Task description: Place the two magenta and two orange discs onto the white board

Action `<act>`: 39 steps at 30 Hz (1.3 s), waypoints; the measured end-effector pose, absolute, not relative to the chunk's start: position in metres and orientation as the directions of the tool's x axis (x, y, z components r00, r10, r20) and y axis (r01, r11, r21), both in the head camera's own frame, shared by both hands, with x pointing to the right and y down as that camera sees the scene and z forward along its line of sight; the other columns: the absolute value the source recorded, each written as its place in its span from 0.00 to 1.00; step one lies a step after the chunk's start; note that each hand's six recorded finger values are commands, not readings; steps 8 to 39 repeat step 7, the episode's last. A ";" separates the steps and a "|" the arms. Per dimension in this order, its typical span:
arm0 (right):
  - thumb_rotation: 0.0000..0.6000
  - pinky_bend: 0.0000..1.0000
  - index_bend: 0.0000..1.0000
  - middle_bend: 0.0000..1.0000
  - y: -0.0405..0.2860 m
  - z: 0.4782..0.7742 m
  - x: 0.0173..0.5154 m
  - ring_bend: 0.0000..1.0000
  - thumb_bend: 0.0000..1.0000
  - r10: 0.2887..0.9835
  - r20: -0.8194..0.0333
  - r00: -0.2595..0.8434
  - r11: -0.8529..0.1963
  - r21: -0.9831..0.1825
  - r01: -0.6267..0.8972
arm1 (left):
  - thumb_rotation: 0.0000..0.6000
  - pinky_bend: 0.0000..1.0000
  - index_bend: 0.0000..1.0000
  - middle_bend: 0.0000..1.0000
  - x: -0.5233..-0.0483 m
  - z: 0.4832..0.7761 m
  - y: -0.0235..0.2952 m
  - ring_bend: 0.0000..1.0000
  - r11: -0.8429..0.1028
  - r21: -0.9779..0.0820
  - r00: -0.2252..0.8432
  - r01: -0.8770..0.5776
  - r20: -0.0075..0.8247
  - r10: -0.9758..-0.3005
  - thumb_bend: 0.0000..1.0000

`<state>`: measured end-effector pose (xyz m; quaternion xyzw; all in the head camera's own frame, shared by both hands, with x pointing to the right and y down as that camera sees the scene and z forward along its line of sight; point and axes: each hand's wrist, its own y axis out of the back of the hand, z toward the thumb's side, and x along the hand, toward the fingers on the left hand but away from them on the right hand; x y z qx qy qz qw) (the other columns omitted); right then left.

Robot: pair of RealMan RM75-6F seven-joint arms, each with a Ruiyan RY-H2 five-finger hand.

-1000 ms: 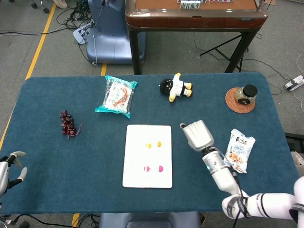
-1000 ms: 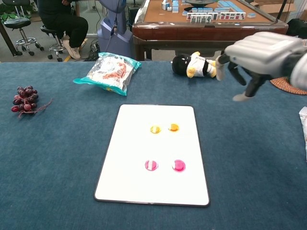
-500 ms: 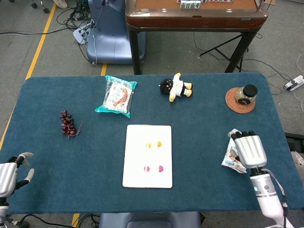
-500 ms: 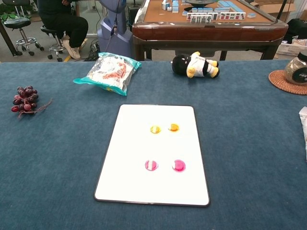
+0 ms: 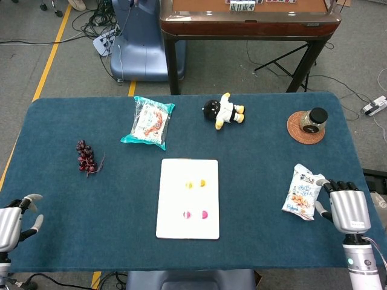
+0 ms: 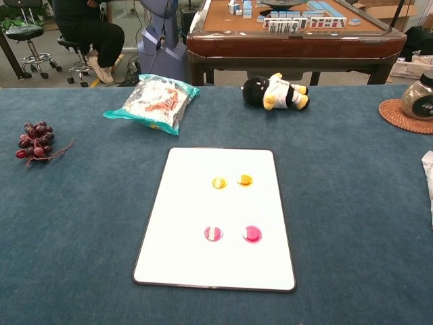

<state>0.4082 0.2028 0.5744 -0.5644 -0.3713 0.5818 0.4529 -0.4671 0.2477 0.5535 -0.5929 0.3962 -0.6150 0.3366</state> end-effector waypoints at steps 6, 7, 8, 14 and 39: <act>1.00 0.44 0.39 0.49 0.198 0.581 0.417 0.46 0.16 0.934 -0.355 0.030 -0.351 -0.931 -0.095 | 1.00 0.63 0.39 0.51 -0.464 0.556 0.249 0.42 -0.469 -0.882 -0.064 -0.055 0.472 -0.880 0.38; 1.00 0.44 0.39 0.49 0.198 0.583 0.418 0.46 0.16 0.932 -0.362 0.030 -0.358 -0.929 -0.094 | 1.00 0.63 0.39 0.51 -0.464 0.557 0.249 0.42 -0.471 -0.881 -0.066 -0.054 0.473 -0.878 0.38; 1.00 0.44 0.39 0.49 0.198 0.583 0.418 0.46 0.16 0.932 -0.362 0.030 -0.358 -0.929 -0.094 | 1.00 0.63 0.39 0.51 -0.464 0.557 0.249 0.42 -0.471 -0.881 -0.066 -0.054 0.473 -0.878 0.38; 1.00 0.44 0.39 0.49 0.198 0.583 0.418 0.46 0.16 0.932 -0.362 0.030 -0.358 -0.929 -0.094 | 1.00 0.63 0.39 0.51 -0.464 0.557 0.249 0.42 -0.471 -0.881 -0.066 -0.054 0.473 -0.878 0.38; 1.00 0.44 0.39 0.49 0.198 0.583 0.418 0.46 0.16 0.932 -0.362 0.030 -0.358 -0.929 -0.094 | 1.00 0.63 0.39 0.51 -0.464 0.557 0.249 0.42 -0.471 -0.881 -0.066 -0.054 0.473 -0.878 0.38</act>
